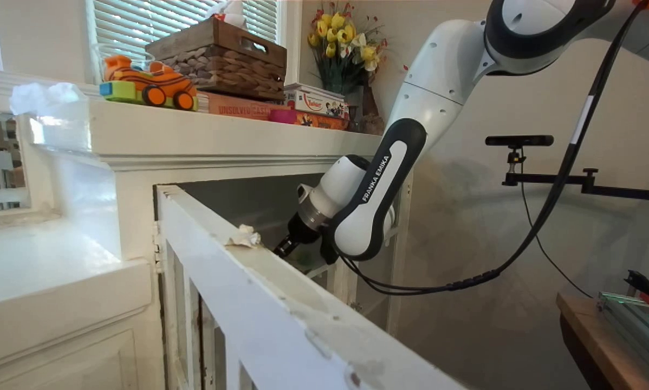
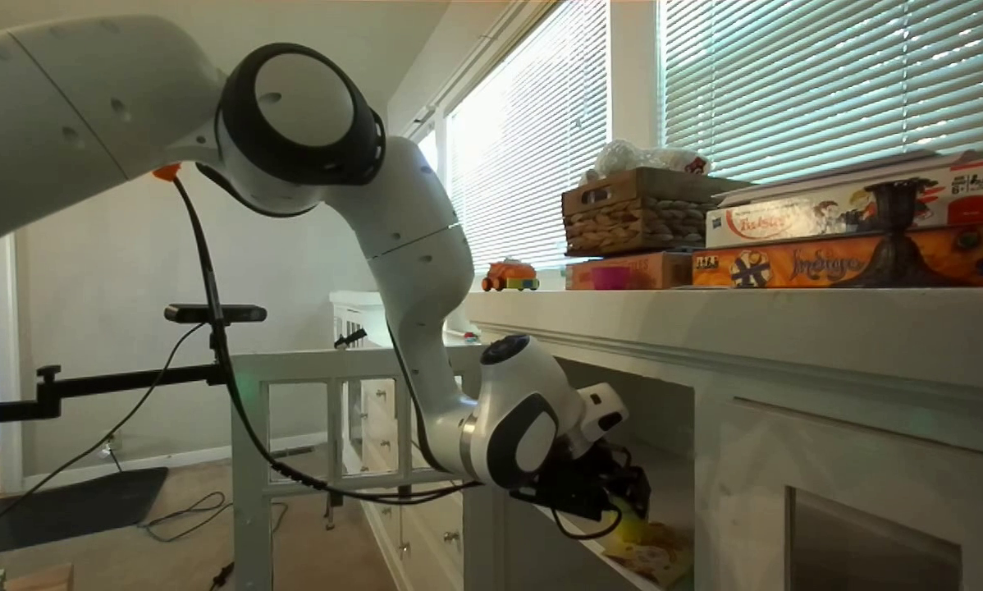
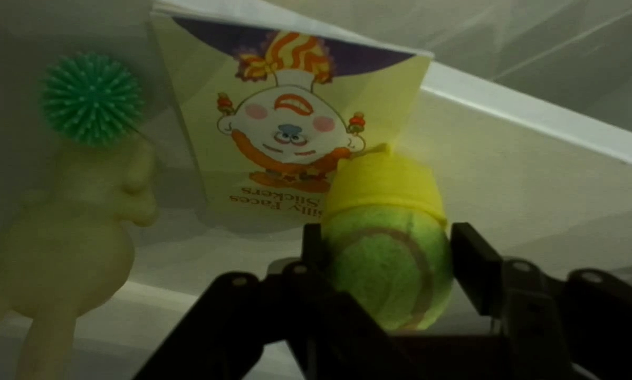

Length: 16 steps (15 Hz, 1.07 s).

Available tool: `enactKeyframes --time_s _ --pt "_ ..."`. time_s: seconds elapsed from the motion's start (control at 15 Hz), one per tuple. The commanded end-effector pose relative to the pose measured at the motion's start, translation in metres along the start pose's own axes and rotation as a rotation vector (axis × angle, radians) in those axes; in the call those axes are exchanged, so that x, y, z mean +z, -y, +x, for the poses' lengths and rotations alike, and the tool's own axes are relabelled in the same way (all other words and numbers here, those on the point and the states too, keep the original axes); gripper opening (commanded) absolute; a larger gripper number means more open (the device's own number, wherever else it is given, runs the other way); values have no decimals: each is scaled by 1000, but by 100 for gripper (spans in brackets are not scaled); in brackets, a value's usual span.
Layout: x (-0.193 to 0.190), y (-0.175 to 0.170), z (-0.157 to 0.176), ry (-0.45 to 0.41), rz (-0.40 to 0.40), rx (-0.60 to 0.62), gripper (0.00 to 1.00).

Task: Put the tennis ball on the countertop.

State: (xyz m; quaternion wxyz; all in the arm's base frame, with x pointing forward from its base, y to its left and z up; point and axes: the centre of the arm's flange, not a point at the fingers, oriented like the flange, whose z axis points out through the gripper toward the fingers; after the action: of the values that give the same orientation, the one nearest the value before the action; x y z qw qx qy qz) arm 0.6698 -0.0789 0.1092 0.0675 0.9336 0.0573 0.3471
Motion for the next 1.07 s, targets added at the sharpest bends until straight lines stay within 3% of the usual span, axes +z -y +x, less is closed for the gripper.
enactKeyframes --time_s 0.0,1.0 --pt "1 4 8 -11 -10 0 37" --pt "-29 16 11 -21 5 -20 37"
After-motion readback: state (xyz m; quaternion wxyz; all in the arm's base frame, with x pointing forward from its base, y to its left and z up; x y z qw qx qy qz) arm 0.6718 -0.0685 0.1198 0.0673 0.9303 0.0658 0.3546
